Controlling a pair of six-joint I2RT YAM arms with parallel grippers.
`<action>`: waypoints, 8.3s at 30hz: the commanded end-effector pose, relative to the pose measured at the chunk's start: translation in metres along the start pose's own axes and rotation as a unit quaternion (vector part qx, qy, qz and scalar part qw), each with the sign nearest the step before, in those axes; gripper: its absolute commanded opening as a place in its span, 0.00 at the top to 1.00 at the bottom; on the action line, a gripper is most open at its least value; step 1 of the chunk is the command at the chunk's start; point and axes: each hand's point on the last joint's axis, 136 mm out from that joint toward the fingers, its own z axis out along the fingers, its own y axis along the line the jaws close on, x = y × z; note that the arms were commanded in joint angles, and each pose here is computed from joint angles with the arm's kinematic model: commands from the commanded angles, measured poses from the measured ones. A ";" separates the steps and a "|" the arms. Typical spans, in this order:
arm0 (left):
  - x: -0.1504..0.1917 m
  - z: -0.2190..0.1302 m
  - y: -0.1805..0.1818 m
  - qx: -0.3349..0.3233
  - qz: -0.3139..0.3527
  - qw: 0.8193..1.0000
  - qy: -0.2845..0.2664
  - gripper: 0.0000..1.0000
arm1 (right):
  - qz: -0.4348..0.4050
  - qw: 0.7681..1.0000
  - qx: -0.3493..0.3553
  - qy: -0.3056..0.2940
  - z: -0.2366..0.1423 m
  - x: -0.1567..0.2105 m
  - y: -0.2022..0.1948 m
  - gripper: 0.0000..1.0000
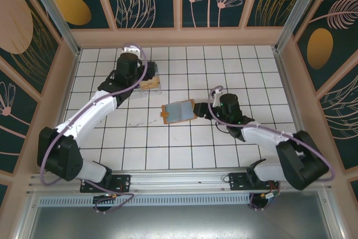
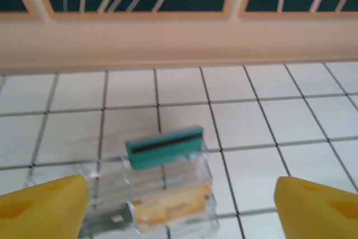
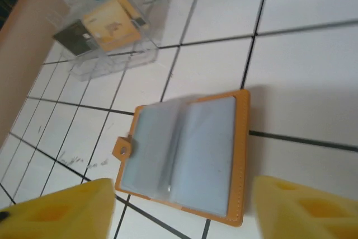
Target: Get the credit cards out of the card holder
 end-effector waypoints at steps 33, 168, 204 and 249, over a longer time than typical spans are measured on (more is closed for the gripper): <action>0.216 0.004 -0.078 0.162 -0.219 0.932 0.239 0.58 | 0.037 0.988 0.052 0.143 0.065 0.069 -0.030 0.98; 0.200 -0.009 -0.137 0.237 -0.173 0.929 0.224 0.21 | 0.057 0.995 0.009 0.082 0.035 0.030 0.003 0.71; 0.220 -0.014 -0.118 0.219 -0.181 0.931 0.229 0.21 | 0.100 0.969 -0.150 0.171 0.085 0.067 0.080 0.59; 0.213 -0.010 -0.150 0.291 -0.209 0.904 0.235 0.23 | 0.031 0.985 -0.052 0.160 0.086 0.071 0.047 0.95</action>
